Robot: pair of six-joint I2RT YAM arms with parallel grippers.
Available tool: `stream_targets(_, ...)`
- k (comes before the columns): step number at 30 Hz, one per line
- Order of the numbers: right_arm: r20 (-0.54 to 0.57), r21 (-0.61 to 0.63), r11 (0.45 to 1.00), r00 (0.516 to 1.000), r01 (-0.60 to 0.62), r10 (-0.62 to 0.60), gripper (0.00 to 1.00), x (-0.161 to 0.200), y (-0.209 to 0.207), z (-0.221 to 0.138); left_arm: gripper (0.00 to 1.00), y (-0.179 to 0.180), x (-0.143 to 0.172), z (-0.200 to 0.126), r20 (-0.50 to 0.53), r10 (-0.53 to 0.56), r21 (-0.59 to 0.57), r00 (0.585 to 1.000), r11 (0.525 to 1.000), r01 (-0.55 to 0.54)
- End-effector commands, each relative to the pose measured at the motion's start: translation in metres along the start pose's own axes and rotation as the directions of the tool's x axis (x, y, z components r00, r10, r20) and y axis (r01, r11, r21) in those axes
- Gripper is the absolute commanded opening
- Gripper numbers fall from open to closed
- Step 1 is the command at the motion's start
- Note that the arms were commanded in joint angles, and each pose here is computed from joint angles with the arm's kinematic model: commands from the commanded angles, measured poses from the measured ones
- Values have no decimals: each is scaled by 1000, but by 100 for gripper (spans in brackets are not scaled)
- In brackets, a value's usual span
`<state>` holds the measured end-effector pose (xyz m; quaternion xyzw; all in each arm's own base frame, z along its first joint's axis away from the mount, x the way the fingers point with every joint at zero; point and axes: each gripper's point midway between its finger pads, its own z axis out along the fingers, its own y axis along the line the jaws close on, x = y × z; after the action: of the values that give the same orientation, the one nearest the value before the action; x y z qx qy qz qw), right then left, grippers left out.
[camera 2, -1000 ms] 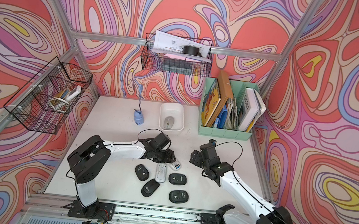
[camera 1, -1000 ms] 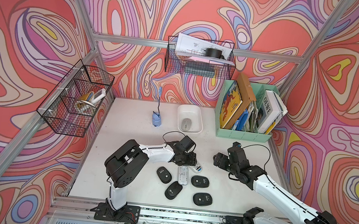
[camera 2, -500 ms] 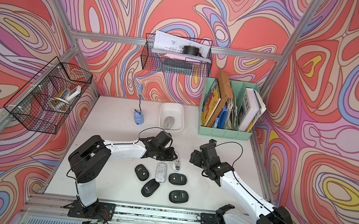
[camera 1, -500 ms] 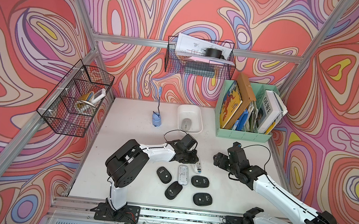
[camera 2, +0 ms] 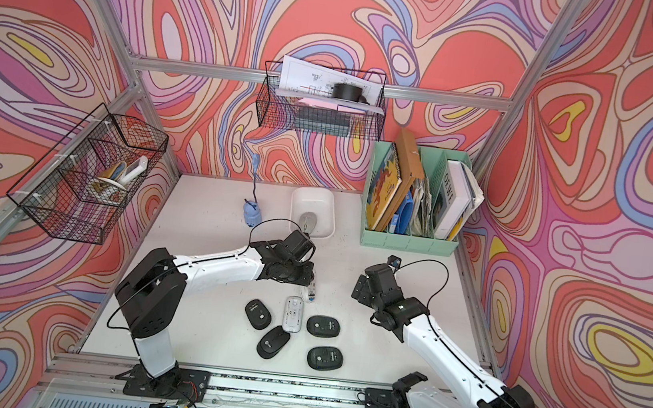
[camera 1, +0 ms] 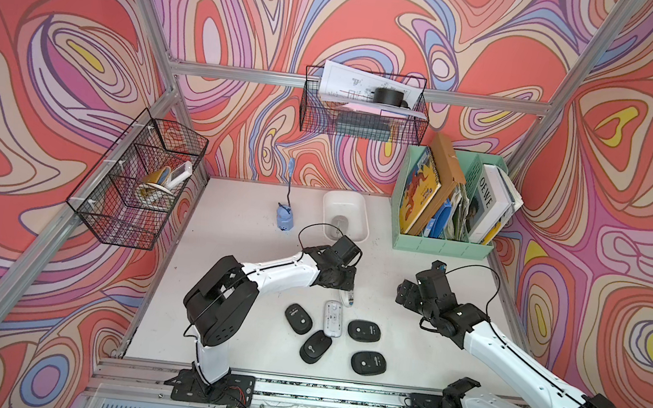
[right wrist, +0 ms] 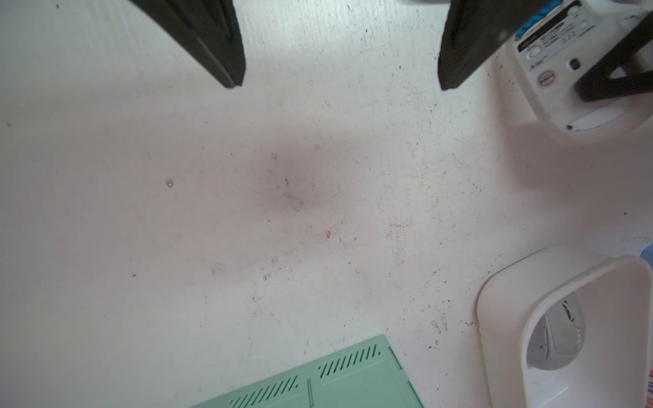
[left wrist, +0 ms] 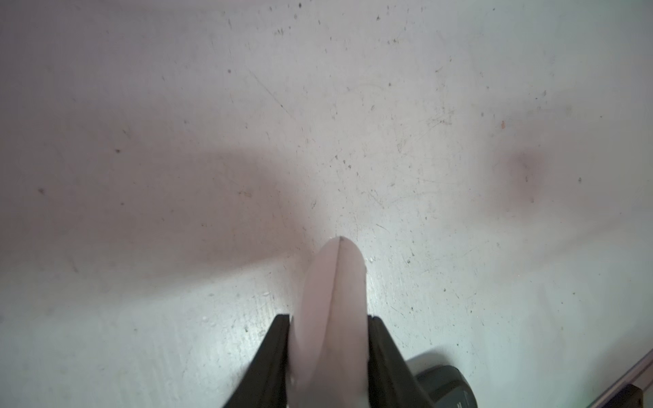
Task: Put the mouse in the storage box
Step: Pick up the mouse from the center of the board, then place the mouse in the storage box.
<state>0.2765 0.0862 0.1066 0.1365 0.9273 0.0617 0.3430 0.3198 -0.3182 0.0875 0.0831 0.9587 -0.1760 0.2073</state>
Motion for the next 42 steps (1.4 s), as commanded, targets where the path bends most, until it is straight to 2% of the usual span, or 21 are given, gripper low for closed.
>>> stream_targets(1, 50, 46, 999, 999, 8, -10, 88, -15, -7, -7, 3, 0, -26, -30, 73, 123, -67, 990, 991, -118)
stream_targets(6, 55, 66, 998, 998, 13, -17, 88, -15, -10, -6, 2, -8, -65, -51, 160, 279, -144, 947, 956, -257)
stream_targets(9, 57, 62, 998, 998, 10, -13, 88, -14, -9, -5, 3, -9, -95, -60, 214, 380, -239, 900, 914, -329)
stream_targets(12, 51, 54, 999, 999, 5, -8, 88, -12, -9, -4, 3, -9, -126, -65, 232, 484, -346, 844, 851, -394)
stream_targets(20, 42, 36, 999, 999, -16, 14, 88, -5, -10, -3, 3, -9, -189, -34, 145, 604, -527, 784, 718, -455)
stream_targets(28, 29, 9, 999, 999, -35, 35, 88, 3, -9, -1, 6, -3, -217, 7, 106, 609, -612, 786, 663, -431)
stream_targets(34, 25, 13, 999, 999, -30, 30, 88, 5, -10, 1, 8, 8, -216, 28, 121, 559, -606, 820, 696, -385)
stream_targets(42, 8, 4, 999, 999, -39, 39, 88, 9, -8, 6, 9, 20, -208, 61, 98, 539, -606, 837, 700, -379)
